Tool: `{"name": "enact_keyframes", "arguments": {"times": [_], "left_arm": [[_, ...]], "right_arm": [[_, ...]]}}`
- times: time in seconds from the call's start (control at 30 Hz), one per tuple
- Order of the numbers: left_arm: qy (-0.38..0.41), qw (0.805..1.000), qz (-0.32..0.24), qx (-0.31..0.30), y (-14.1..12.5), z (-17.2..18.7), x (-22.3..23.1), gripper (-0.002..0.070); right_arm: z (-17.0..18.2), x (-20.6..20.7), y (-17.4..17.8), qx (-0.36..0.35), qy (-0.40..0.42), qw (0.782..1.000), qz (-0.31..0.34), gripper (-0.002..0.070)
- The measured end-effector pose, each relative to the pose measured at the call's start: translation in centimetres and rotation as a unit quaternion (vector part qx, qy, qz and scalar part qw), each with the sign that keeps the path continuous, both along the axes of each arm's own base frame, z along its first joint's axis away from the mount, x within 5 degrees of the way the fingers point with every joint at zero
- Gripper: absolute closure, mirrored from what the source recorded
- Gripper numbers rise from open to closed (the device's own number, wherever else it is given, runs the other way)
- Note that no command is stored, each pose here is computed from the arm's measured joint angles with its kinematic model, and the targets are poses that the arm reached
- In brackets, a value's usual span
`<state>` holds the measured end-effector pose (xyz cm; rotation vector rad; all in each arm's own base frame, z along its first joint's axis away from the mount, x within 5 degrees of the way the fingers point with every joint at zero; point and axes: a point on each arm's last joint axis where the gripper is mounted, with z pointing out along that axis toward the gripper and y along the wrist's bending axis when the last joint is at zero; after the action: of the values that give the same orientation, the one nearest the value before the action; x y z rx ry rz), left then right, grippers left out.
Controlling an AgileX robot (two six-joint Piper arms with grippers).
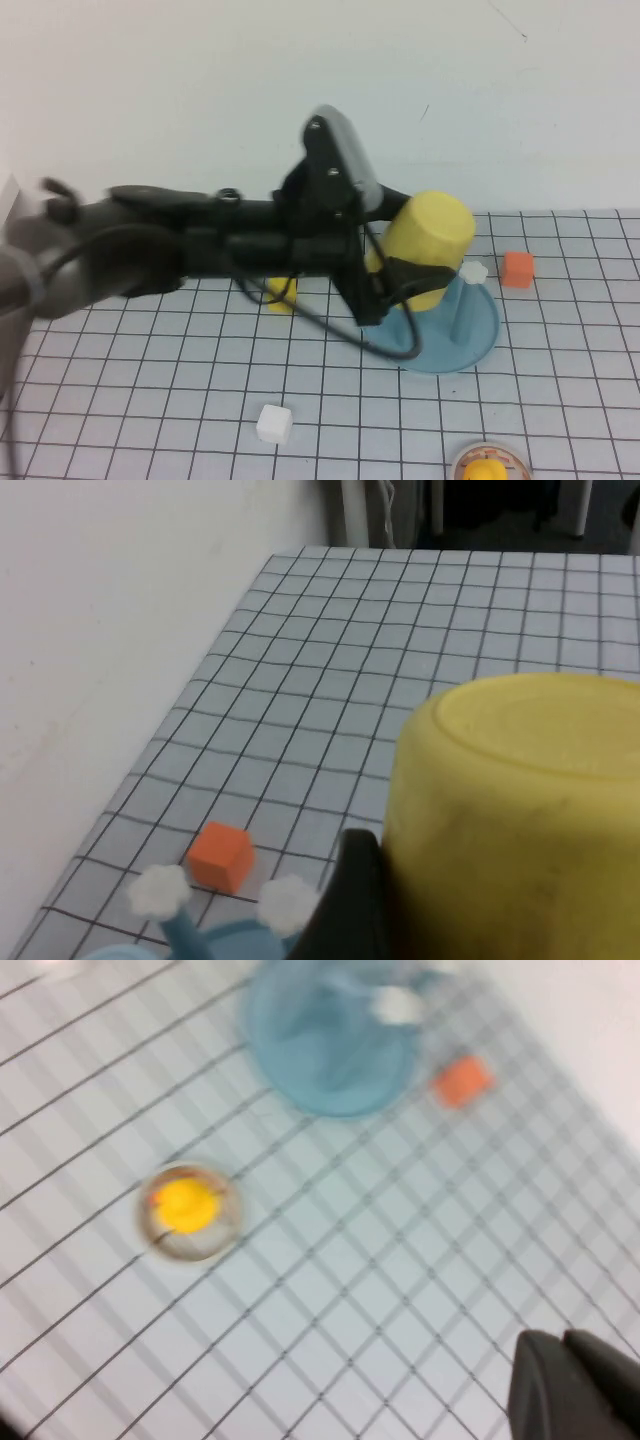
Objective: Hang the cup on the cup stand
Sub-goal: Place the cup on the cup holder
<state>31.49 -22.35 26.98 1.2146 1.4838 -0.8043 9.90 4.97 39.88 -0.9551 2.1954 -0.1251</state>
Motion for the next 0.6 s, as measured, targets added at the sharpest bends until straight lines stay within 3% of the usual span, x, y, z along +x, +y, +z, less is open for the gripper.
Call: {"name": "enact_keyframes", "arguments": {"times": [0.23,0.6], "left_arm": [[0.016,1.0,0.024,0.005,-2.5,-2.8,5.4,0.0072],[0.042,0.998,0.048,0.015,-4.5,-7.9,10.1,0.008]], "right_arm": [[-2.5,-5.1,-5.5,0.063,-0.075,0.992,-0.078,0.067],[-5.9,-8.0,-8.2,0.103,-0.095,0.984,-0.11,0.0671]]}}
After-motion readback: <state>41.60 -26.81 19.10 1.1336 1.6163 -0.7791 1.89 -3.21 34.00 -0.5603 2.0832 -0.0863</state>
